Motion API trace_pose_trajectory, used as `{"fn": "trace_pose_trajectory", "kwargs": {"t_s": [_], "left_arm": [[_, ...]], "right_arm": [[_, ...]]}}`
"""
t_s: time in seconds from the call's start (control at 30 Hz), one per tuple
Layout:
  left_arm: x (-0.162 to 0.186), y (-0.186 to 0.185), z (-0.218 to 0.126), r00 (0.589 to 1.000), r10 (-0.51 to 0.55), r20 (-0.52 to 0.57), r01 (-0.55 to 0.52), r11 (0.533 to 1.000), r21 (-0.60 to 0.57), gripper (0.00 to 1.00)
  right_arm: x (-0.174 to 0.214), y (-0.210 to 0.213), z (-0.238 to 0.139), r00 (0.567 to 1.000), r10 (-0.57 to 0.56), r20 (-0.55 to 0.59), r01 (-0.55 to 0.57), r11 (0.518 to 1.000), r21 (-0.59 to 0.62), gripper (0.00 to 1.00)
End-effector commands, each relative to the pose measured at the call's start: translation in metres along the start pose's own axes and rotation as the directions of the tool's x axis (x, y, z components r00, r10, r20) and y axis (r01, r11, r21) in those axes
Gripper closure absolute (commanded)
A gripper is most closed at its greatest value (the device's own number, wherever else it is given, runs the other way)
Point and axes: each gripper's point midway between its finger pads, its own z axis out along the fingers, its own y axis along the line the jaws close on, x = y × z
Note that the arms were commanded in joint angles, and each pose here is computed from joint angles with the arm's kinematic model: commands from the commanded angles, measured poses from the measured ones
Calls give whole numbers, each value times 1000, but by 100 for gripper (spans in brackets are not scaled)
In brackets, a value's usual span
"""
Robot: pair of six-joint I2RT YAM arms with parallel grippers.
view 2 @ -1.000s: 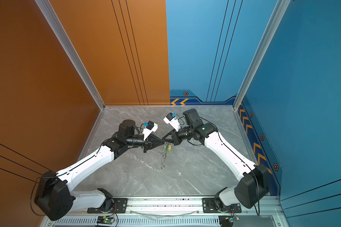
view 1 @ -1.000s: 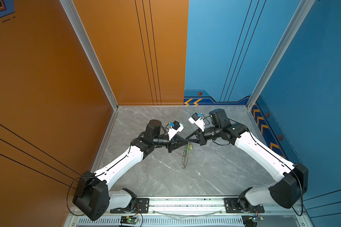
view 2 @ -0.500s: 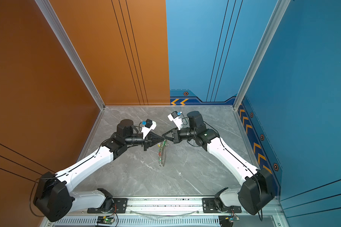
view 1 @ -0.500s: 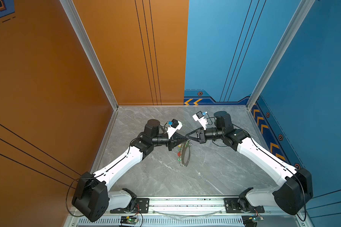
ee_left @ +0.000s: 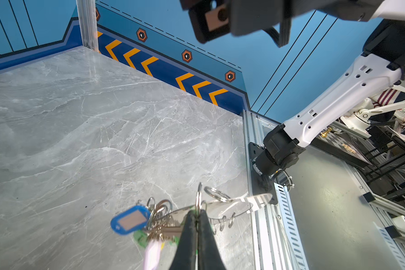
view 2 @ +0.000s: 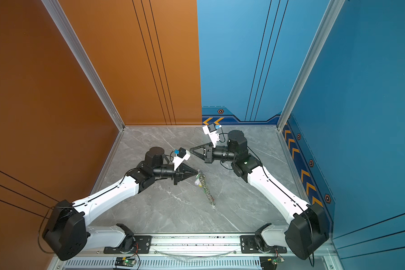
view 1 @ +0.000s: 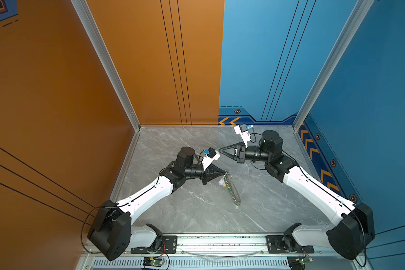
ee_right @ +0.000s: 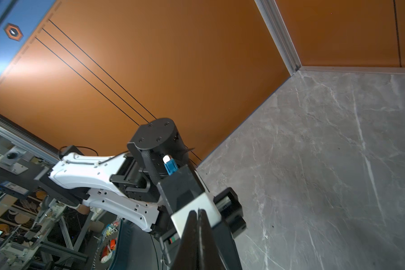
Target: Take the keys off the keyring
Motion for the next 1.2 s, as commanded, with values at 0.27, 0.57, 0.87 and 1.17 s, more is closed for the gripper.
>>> {"fn": "trace_pose_trajectory", "kwargs": {"t_s": [0.27,0.57,0.87,1.17], "left_arm": [[-25,-8,-26,996,29,81,-34,998,61,100],[-29,-13,-28,997,16,79,-23,995,94,100],[-27,-13,-28,997,11,75,-18,996,92,100],[-25,-11,-27,998,4,70,-9,997,81,78]], "right_arm": [[82,-29,-21,938,54,-343,-4,990,143,72],[83,-20,-4,927,19,-374,22,994,105,71],[80,-20,1,926,10,-377,29,995,100,92],[76,-20,-2,935,-9,-355,53,992,115,100]]}}
